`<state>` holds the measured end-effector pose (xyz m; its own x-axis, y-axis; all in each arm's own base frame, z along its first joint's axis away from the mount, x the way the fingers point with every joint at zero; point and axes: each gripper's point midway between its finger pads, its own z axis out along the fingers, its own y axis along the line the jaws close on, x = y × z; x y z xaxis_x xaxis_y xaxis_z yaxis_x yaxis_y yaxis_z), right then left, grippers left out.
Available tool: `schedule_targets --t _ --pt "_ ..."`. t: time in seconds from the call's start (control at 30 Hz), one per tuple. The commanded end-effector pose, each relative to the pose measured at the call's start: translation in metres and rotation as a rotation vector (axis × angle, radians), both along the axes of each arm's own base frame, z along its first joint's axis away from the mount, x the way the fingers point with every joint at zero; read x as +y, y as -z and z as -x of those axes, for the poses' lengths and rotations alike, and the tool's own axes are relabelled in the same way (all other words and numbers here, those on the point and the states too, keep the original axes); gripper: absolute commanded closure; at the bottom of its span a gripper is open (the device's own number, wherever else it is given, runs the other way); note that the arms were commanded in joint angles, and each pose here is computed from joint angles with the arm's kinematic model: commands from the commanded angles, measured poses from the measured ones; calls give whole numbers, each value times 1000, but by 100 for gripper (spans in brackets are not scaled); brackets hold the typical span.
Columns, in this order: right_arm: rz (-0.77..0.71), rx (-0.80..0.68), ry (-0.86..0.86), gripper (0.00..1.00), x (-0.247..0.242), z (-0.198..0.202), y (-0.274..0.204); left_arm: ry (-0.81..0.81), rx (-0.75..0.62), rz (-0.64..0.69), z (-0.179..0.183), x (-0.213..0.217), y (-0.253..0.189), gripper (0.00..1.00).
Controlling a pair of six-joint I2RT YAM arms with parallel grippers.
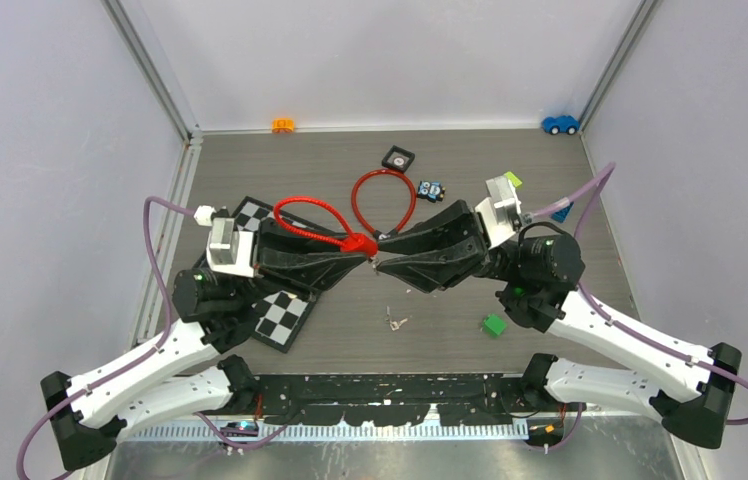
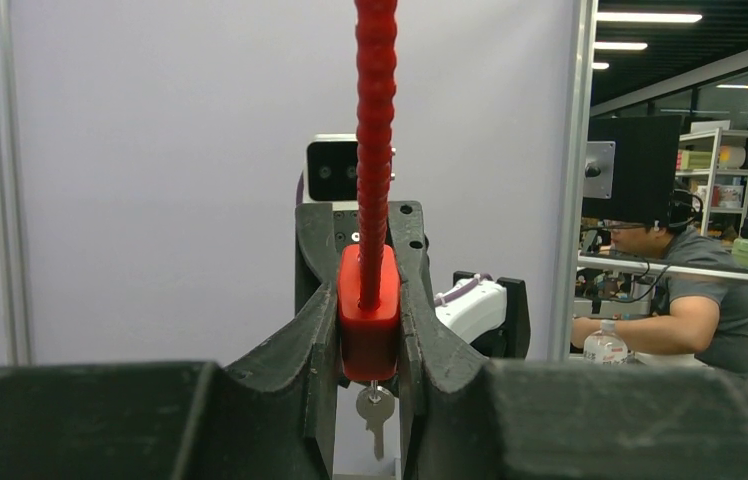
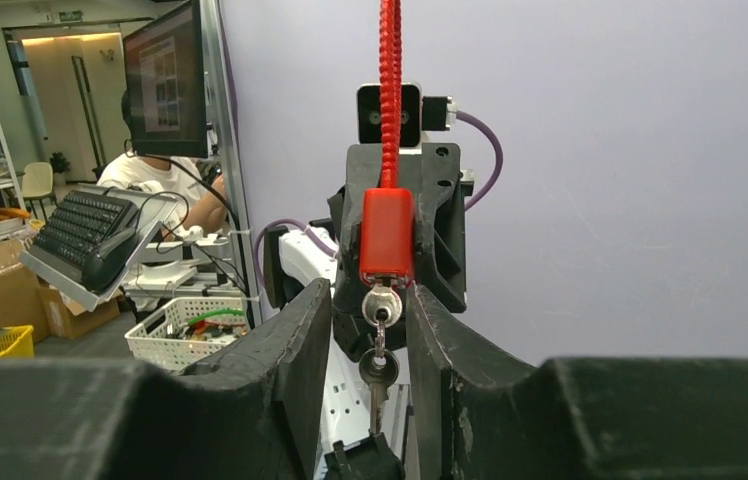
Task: Lock with the key
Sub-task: Lock the lock.
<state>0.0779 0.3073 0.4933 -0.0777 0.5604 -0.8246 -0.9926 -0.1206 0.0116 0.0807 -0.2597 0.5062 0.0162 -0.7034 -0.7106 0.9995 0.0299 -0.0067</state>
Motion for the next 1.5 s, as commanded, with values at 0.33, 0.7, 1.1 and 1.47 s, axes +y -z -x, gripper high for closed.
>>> schedule_targets --t 0.33,0.7,1.1,1.47 --pt "-23 -3 -19 64 4 1 -3 9 -80 66 14 13 -23 100" --pt "-2 -7 -19 64 8 -1 3 14 -88 70 15 14 -25 100" --pt "20 -7 -32 66 11 0 8 18 -86 69 15 13 -24 100" --pt "39 -4 -45 91 12 2 13 15 -86 77 14 12 -26 100"
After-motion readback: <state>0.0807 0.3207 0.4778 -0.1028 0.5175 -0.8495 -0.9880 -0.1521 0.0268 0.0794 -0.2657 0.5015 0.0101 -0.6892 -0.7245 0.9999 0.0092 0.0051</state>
